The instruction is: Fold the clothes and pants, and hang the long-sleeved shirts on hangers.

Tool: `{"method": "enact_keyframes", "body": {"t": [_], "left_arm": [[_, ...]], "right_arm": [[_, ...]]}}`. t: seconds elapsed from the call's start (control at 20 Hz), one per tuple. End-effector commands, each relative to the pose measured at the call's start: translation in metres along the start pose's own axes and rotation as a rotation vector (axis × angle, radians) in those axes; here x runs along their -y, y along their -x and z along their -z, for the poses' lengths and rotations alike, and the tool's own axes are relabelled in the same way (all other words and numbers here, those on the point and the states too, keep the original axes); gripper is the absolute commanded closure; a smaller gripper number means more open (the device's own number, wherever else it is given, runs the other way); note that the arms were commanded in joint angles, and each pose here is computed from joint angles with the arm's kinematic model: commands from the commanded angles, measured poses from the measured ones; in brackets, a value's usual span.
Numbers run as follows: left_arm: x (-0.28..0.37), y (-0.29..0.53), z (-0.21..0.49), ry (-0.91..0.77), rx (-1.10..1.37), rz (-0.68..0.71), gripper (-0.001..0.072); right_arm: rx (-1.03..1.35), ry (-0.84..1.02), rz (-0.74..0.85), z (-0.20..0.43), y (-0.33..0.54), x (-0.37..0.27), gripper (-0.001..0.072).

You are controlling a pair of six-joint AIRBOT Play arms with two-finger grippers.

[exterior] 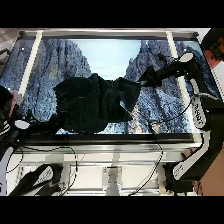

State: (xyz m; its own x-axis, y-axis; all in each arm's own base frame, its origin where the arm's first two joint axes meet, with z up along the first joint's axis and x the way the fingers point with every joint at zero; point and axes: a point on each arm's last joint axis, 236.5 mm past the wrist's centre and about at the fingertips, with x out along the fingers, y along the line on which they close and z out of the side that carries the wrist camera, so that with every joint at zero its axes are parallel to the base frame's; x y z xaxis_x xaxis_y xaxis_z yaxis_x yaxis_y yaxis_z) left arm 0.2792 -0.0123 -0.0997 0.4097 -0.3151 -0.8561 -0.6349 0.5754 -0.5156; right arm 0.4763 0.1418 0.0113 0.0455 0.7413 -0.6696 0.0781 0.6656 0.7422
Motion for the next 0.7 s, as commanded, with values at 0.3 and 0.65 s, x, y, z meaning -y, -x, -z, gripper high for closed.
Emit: {"method": "enact_keyframes", "body": {"t": [0.3, 0.65], "left_arm": [[0.047, -0.001, -0.035, 0.023, 0.110, 0.194, 0.0692], [0.165, 0.136, -0.120, -0.264, 0.462, 0.400, 0.0695]], "right_arm": [[0.038, 0.034, 0.017, -0.009, -0.012, -0.007, 0.0540], [0.080, 0.034, 0.037, -0.019, 0.007, 0.015, 0.0708]]}}
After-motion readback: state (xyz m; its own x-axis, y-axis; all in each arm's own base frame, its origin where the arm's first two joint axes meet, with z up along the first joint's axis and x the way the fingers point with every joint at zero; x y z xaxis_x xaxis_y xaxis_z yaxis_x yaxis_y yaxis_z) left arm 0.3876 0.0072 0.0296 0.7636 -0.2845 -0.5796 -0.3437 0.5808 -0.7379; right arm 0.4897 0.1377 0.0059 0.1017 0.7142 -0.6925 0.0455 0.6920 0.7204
